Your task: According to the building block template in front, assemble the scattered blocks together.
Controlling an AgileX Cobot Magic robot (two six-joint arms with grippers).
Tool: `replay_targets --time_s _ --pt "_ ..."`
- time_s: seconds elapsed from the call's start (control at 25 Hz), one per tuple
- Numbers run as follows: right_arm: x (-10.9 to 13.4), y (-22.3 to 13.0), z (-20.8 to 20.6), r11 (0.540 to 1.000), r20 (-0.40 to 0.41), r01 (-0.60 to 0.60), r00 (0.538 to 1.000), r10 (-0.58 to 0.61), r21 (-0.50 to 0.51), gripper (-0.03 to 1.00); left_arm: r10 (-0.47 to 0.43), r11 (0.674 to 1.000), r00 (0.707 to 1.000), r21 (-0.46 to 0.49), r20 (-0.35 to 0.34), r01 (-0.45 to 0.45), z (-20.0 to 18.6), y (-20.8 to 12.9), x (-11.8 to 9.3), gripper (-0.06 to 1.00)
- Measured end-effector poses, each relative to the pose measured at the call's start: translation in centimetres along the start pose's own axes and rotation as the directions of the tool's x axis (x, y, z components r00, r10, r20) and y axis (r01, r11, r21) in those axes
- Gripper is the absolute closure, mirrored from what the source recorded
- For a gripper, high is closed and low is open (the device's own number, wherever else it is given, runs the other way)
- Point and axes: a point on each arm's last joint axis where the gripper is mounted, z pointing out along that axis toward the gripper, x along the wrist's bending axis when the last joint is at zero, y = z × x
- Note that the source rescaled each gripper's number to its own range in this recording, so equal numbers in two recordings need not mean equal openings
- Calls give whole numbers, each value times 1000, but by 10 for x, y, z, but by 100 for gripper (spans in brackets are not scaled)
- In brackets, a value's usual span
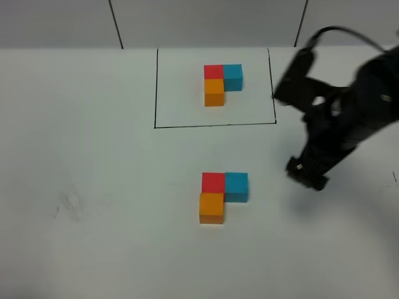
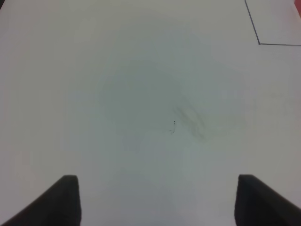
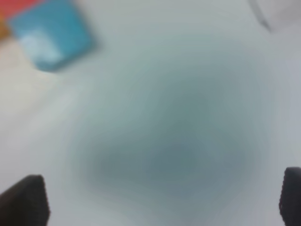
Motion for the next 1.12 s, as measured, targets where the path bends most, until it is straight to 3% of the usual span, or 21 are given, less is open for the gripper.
replay_targets --time_s 0.08,0.2,0.32,0.44,0.56,0.76,0.92,1.12 --pt "-20 -37 -33 985 129 -161 977 168 -66 -3 0 1000 1000 0 0 0 0 0 0 42" --pt "-36 -83 -79 941 303 -290 893 332 -177 -3 0 1000 1000 0 0 0 0 0 0 42" --pt "-31 -114 -132 887 417 -333 791 447 -319 -3 0 1000 1000 0 0 0 0 0 0 42" --pt "-6 -146 -177 846 476 -348 709 520 -405 -3 0 1000 1000 0 0 0 0 0 0 42" --pt "26 -180 -207 799 493 -373 640 590 -472 -3 0 1000 1000 0 0 0 0 0 0 42" --pt "73 -224 -225 677 435 -384 548 714 -628 -3 0 1000 1000 0 0 0 0 0 0 42" --pt "98 -247 -205 593 347 -402 535 771 -697 -3 0 1000 1000 0 0 0 0 0 0 42" --pt "105 -247 -183 578 273 -491 559 783 -652 -3 0 1000 1000 0 0 0 0 0 0 42"
